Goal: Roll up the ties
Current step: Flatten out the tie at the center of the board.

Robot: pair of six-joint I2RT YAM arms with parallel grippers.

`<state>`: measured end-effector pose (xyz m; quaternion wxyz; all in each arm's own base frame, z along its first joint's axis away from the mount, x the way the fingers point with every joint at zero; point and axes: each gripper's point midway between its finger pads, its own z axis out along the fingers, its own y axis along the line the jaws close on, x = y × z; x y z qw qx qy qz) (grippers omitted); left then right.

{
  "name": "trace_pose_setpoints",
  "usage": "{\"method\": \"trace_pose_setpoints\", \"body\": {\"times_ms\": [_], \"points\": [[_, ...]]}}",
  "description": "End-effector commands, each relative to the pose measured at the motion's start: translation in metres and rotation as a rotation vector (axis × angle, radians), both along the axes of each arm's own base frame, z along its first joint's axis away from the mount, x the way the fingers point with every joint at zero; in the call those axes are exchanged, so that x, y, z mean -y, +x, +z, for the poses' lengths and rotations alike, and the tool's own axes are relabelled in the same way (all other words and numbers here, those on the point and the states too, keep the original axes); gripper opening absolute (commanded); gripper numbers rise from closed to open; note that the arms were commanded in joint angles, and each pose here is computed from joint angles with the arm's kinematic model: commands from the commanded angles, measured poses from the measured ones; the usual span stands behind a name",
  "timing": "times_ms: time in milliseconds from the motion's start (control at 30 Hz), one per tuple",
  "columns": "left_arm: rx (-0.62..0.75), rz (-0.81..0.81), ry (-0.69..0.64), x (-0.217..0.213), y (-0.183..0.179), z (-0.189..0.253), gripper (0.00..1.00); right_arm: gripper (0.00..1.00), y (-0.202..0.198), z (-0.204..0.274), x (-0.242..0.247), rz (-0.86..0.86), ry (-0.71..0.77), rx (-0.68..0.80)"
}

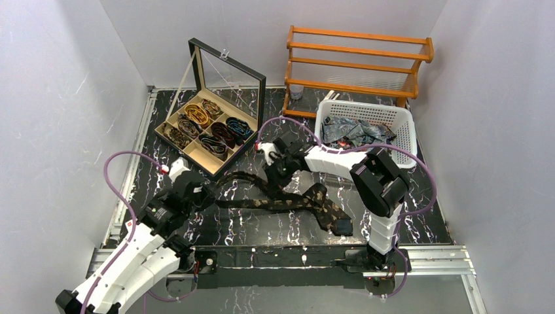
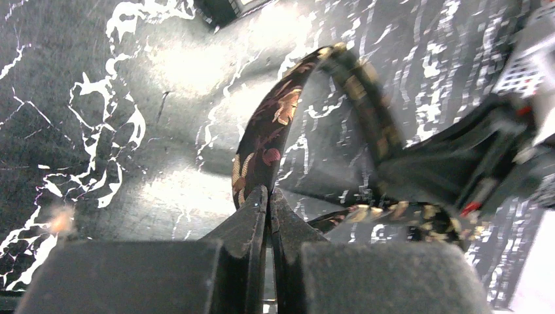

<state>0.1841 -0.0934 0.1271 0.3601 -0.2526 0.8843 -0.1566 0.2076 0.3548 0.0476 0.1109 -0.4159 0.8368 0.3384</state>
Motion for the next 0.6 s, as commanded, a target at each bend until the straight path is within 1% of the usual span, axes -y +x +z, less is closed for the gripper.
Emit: {"method": "trace_pose_setpoints", "body": {"times_ms": [0,33,67,133,200,267,300,333,367,433,500,567], "points": [[0.058,0.056,-0.004,-0.012,-0.001,0.029,0.0,0.16,-0.08,0.06,-0.033,0.339,0.281,-0.185],[0.065,0.059,-0.008,-0.013,-0.002,0.032,0.0,0.21,-0.077,0.063,-0.037,0.324,0.284,-0.195],[0.068,0.066,-0.006,-0.015,-0.002,0.034,0.0,0.28,-0.068,0.061,-0.041,0.277,0.248,-0.18],[0.065,0.084,0.008,-0.02,-0.004,0.036,0.0,0.45,-0.041,0.055,-0.043,0.16,0.153,-0.098],[0.059,0.105,0.035,-0.027,-0.006,0.036,0.0,0.55,-0.014,0.061,-0.037,0.038,0.092,-0.011],[0.048,0.126,0.069,-0.034,-0.007,0.034,0.0,0.68,0.011,0.075,-0.022,-0.1,0.065,0.092],[0.045,0.141,0.085,-0.038,-0.007,0.032,0.0,0.8,0.023,0.084,-0.011,-0.17,0.047,0.168],[0.039,0.147,0.093,-0.039,-0.008,0.03,0.0,0.89,0.029,0.092,0.002,-0.235,0.029,0.224],[0.038,0.151,0.096,-0.04,-0.007,0.028,0.0,0.94,0.037,0.094,0.02,-0.321,-0.009,0.281],[0.027,0.161,0.099,-0.039,-0.005,0.021,0.0,0.98,0.048,0.094,0.068,-0.564,-0.115,0.356],[0.014,0.164,0.101,-0.036,-0.001,0.013,0.0,0.99,0.04,0.086,0.116,-0.731,-0.191,0.368],[0.004,0.156,0.104,-0.03,0.005,0.007,0.0,0.97,0.021,0.072,0.155,-0.86,-0.263,0.323]]}}
